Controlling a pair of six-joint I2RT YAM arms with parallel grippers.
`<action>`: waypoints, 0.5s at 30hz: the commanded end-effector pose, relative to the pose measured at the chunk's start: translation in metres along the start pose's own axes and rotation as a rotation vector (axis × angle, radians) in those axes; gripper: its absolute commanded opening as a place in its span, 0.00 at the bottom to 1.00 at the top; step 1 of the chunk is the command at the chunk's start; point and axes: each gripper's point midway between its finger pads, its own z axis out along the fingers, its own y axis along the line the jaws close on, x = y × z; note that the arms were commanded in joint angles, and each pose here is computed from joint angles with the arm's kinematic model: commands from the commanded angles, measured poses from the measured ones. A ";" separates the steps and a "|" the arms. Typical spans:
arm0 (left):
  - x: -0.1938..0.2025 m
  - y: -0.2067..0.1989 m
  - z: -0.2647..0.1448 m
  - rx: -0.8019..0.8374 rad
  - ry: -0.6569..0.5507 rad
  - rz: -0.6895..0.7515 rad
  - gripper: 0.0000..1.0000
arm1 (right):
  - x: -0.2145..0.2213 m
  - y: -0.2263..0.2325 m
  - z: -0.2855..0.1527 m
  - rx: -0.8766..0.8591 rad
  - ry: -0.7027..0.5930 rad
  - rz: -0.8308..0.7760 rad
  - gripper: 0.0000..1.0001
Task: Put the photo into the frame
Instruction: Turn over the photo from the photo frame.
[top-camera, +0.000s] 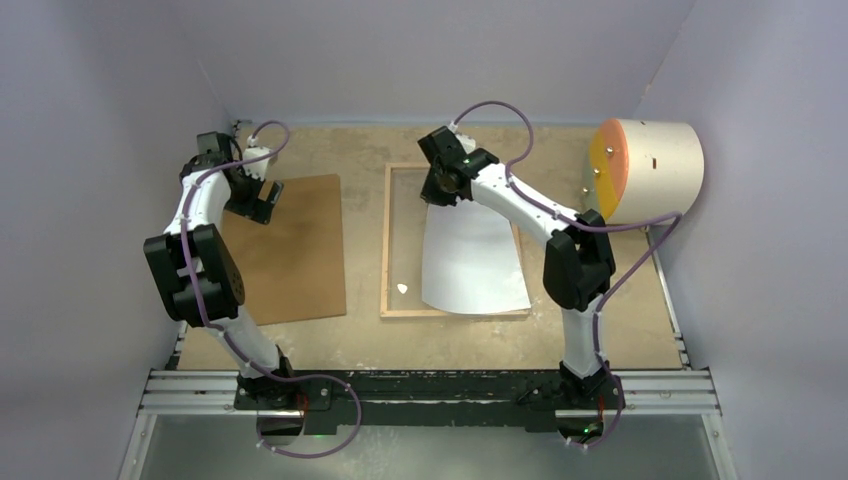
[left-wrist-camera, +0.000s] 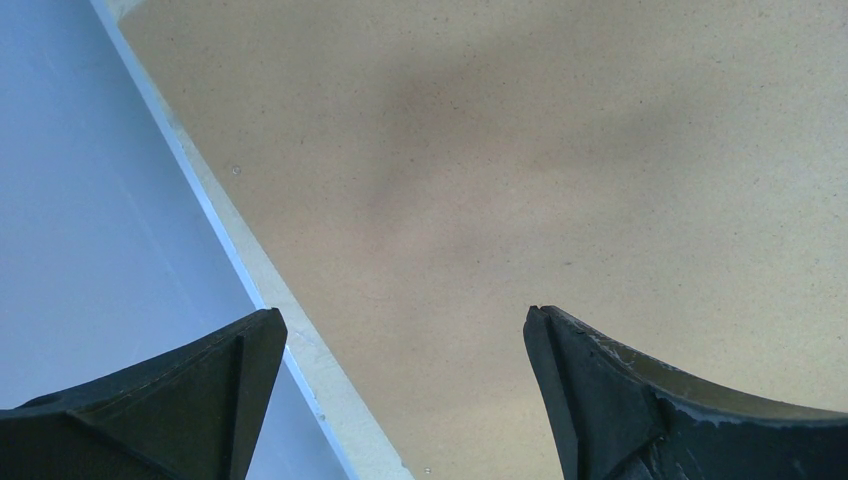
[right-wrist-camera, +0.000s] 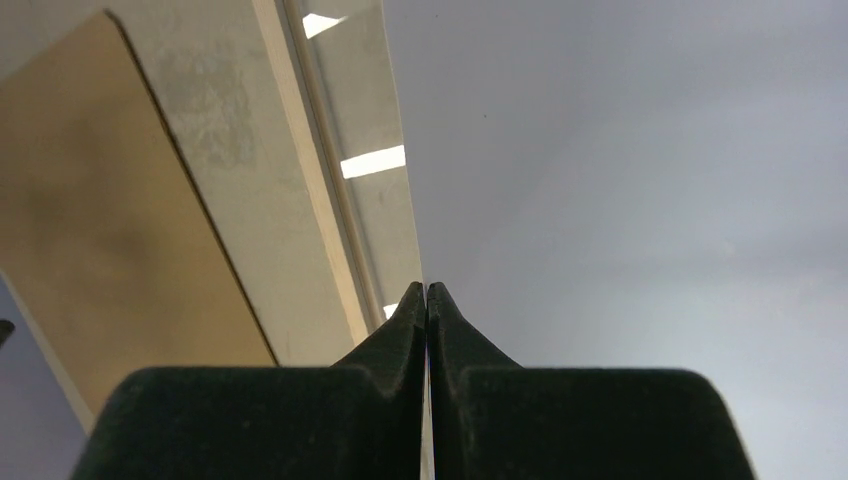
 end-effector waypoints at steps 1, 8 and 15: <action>-0.005 0.001 -0.001 -0.012 -0.021 0.020 0.98 | -0.040 0.019 -0.019 -0.002 -0.196 0.098 0.00; -0.004 0.000 0.001 -0.009 -0.014 0.020 0.98 | -0.043 0.016 -0.003 0.049 -0.225 0.074 0.00; -0.001 0.001 0.003 -0.010 -0.004 0.026 0.98 | -0.043 0.005 0.005 0.091 -0.249 0.016 0.00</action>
